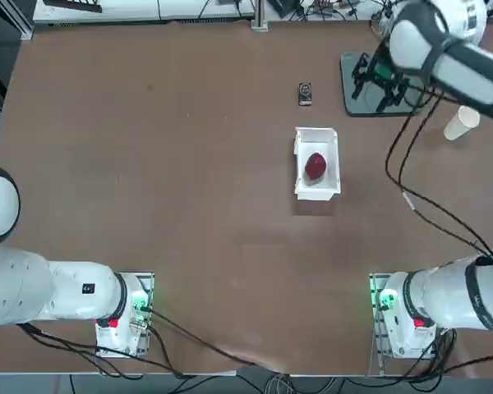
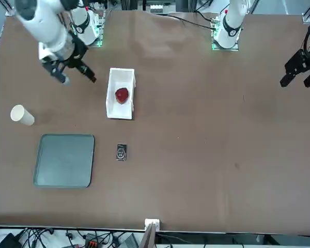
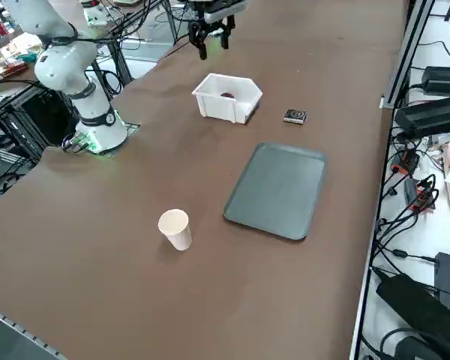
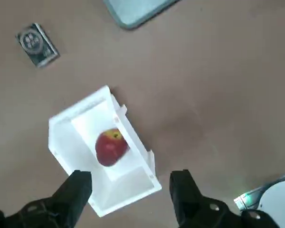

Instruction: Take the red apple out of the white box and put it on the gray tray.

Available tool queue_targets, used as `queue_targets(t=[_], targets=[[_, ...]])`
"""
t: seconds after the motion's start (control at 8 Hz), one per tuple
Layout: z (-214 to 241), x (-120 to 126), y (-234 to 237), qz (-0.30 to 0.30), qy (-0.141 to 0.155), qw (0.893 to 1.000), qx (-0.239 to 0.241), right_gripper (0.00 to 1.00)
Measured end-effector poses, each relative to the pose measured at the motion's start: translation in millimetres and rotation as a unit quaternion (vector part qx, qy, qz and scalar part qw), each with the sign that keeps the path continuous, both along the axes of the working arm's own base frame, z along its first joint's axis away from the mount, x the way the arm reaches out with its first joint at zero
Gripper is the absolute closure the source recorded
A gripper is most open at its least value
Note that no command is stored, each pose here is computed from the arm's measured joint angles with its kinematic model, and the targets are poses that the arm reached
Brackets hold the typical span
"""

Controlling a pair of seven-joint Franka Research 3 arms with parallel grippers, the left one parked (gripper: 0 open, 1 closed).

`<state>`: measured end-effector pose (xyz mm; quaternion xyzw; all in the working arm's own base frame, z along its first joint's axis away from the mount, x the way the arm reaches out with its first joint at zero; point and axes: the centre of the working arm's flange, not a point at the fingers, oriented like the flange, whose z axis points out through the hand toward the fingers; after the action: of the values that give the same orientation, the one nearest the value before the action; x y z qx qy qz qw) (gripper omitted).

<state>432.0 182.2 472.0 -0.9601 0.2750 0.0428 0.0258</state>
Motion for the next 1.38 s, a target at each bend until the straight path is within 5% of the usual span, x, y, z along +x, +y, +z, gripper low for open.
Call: queue_targets(t=[0.38,1.38], targets=[[-25,-34,21,0.007,-0.007,1.0,-0.003,0.0],[-74,-61,42,0.029,-0.031,0.999,-0.007,0.0]])
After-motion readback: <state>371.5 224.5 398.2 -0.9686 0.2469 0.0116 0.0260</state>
